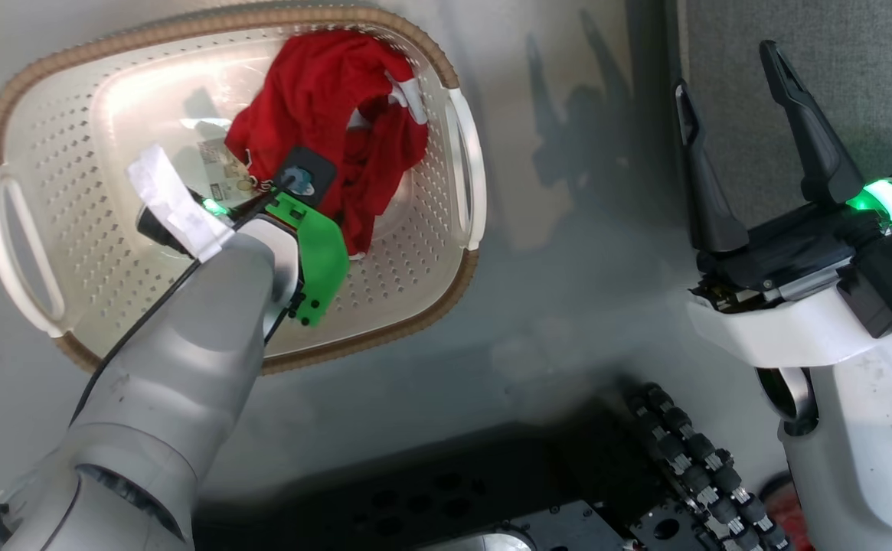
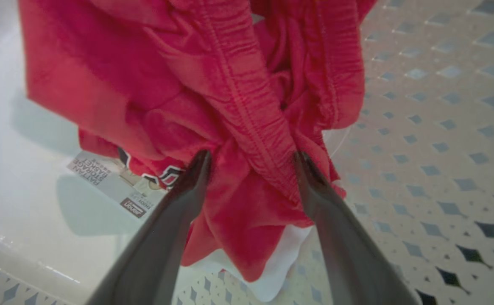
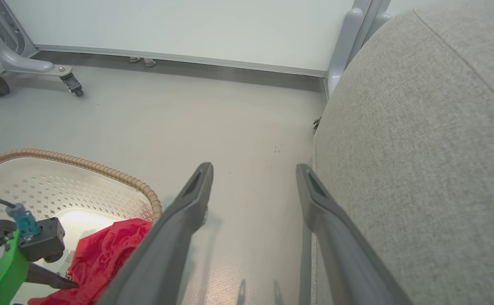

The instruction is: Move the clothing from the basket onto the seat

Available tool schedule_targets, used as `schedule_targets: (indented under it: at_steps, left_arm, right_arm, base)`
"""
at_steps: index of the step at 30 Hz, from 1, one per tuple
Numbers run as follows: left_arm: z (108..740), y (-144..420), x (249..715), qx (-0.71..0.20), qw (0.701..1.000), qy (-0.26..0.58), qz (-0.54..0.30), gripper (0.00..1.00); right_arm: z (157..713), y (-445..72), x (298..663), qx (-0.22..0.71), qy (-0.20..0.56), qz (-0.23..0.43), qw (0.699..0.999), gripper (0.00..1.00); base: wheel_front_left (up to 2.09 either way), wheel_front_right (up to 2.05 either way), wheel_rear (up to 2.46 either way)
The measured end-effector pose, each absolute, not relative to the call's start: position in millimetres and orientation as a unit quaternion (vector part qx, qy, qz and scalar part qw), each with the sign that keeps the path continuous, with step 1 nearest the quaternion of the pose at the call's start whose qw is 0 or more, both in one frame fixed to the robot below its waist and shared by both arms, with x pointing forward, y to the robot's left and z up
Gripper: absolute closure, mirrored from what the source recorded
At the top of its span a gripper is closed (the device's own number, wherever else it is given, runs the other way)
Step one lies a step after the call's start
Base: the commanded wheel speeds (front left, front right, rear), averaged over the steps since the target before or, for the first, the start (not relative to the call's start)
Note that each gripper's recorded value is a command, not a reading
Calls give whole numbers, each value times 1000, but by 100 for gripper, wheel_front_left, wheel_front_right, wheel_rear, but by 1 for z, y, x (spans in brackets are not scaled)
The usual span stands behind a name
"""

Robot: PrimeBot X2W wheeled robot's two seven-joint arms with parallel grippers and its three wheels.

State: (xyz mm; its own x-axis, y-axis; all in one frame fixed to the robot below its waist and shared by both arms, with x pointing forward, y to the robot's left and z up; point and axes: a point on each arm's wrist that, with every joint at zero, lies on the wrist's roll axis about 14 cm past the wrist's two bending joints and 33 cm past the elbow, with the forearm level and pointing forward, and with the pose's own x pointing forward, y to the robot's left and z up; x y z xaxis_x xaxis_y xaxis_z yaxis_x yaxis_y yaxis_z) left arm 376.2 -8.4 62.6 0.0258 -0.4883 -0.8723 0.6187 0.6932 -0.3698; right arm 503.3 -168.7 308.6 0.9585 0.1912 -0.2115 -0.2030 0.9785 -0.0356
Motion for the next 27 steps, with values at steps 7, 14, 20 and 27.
schedule_targets:
  at_steps: [7, 14, 20, 27]
  left_arm:
    - [43, -4, 370, 62, 707, 605, -361, 0]
    - [36, -1, 371, 73, 712, 609, -341, 0]
    - [33, 5, 369, 79, 706, 617, -340, 85]
    - [32, 12, 375, 70, 717, 615, -321, 100]
  right_arm:
    - [303, -170, 502, -34, 107, 101, 989, 0]
    - [305, -170, 499, -36, 107, 105, 988, 0]
    - [306, -171, 498, -39, 108, 105, 988, 0]
    - [304, -168, 499, -35, 107, 109, 988, 0]
  base:
    - [0, 0, 0]
    - [0, 0, 0]
    - [0, 0, 0]
    - [0, 0, 0]
